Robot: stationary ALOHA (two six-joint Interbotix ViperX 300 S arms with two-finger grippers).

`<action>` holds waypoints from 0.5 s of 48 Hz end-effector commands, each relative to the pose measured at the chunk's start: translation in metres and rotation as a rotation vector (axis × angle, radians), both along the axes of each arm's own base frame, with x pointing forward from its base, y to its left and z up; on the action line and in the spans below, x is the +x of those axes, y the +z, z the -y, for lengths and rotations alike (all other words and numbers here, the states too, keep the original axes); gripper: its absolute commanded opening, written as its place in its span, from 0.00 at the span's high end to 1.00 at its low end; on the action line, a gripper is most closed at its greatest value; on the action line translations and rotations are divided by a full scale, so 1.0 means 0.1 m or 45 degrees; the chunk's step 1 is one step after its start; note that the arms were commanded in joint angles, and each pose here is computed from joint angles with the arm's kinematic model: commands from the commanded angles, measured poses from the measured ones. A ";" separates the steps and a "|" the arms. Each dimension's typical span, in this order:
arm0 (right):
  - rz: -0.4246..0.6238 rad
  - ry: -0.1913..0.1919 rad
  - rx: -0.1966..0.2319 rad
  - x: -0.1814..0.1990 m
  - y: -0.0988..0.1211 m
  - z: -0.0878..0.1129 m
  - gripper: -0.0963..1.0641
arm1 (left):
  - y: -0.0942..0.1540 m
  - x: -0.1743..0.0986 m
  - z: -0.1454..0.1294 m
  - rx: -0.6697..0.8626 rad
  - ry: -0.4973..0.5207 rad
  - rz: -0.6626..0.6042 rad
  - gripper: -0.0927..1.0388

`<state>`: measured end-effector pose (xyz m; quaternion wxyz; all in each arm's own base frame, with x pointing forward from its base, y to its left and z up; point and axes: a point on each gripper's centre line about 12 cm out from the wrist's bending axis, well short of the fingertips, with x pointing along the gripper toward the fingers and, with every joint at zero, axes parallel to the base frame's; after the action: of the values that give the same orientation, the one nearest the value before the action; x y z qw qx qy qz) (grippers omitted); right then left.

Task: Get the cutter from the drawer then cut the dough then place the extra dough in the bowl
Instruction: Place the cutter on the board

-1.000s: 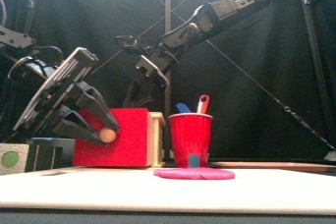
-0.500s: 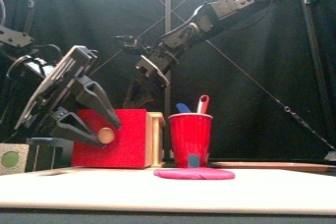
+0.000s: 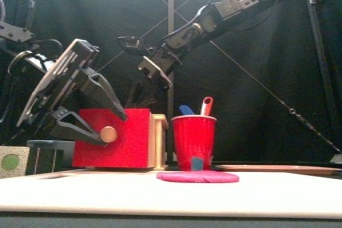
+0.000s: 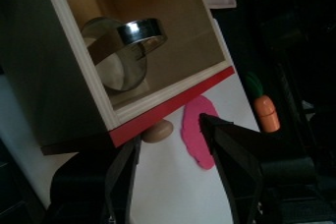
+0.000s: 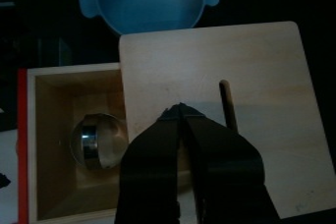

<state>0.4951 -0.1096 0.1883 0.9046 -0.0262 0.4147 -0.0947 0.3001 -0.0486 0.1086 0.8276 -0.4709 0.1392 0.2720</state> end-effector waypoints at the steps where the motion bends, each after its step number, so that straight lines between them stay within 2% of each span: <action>1: 0.012 -0.005 0.000 -0.02 0.09 0.00 0.87 | 0.10 0.06 0.03 -0.009 -0.009 0.044 0.17; 15: 0.012 -0.005 0.000 -0.02 0.09 0.00 0.87 | 0.07 0.06 0.07 -0.031 -0.032 0.018 0.17; 24: 0.016 -0.005 0.000 -0.01 0.10 0.01 0.87 | 0.00 0.03 0.11 -0.093 -0.066 -0.055 0.17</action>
<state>0.4952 -0.1096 0.1875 0.9044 -0.0253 0.4153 -0.0946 0.2983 -0.0555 0.1019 0.8166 -0.4800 0.1793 0.2655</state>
